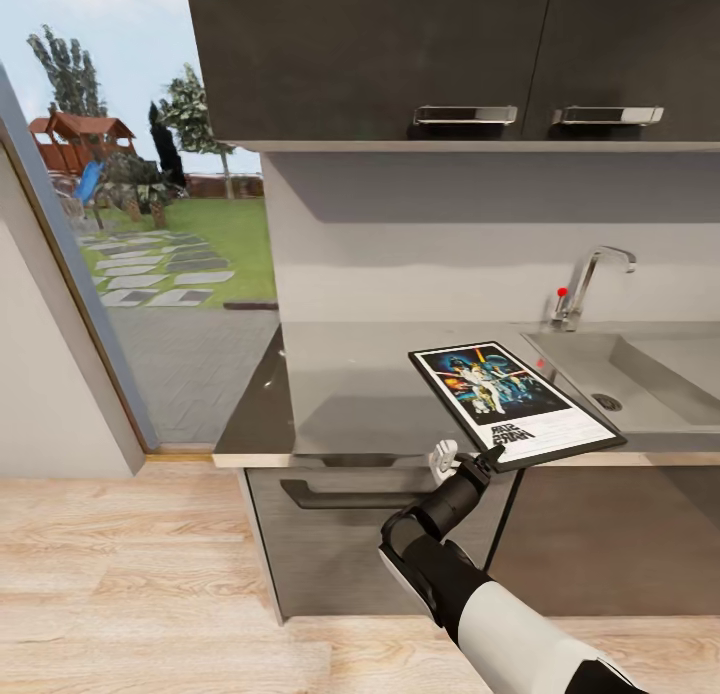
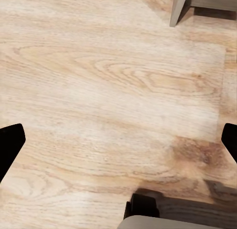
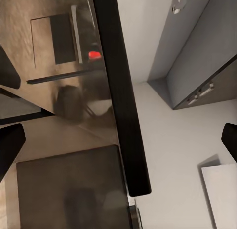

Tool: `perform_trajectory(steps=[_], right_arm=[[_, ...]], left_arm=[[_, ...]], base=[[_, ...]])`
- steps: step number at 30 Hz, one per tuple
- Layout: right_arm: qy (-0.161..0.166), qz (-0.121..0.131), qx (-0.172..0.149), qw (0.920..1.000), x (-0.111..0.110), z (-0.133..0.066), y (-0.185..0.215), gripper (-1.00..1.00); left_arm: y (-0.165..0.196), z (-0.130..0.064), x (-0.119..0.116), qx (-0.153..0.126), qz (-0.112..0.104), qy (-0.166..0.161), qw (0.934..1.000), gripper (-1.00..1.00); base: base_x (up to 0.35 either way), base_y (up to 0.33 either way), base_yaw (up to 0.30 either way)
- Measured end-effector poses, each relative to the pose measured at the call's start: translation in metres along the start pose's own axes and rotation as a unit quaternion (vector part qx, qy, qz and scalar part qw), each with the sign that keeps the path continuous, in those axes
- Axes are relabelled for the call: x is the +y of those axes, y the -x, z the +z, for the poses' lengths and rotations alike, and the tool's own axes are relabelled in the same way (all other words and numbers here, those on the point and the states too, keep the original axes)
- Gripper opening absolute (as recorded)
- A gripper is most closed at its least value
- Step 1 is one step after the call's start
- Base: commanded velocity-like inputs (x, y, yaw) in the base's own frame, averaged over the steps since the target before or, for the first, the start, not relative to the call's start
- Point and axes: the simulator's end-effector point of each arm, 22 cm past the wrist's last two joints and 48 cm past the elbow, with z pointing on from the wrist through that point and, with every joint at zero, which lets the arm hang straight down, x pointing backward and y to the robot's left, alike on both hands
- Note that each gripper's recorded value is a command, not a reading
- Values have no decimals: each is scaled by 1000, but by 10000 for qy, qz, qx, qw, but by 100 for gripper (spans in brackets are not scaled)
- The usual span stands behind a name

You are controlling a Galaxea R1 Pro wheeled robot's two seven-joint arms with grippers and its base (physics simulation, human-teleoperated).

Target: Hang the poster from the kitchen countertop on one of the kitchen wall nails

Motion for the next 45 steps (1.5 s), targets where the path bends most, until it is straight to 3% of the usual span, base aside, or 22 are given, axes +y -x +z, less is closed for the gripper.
perform_trajectory(steps=[17, 18, 45], right_arm=[[0, 1, 0, 10000, 0, 0, 0, 100], [0, 1, 0, 10000, 0, 0, 0, -100], [-42, -5, -26, 10000, -3, -1, 2, -100]], left_arm=[[0, 0, 0, 0, 0, 0, 10000, 100], [0, 0, 0, 0, 0, 0, 10000, 100], [1, 0, 0, -8, 0, 0, 10000, 100]], base=[[0, 3, 0], [0, 0, 0], [0, 0, 0]])
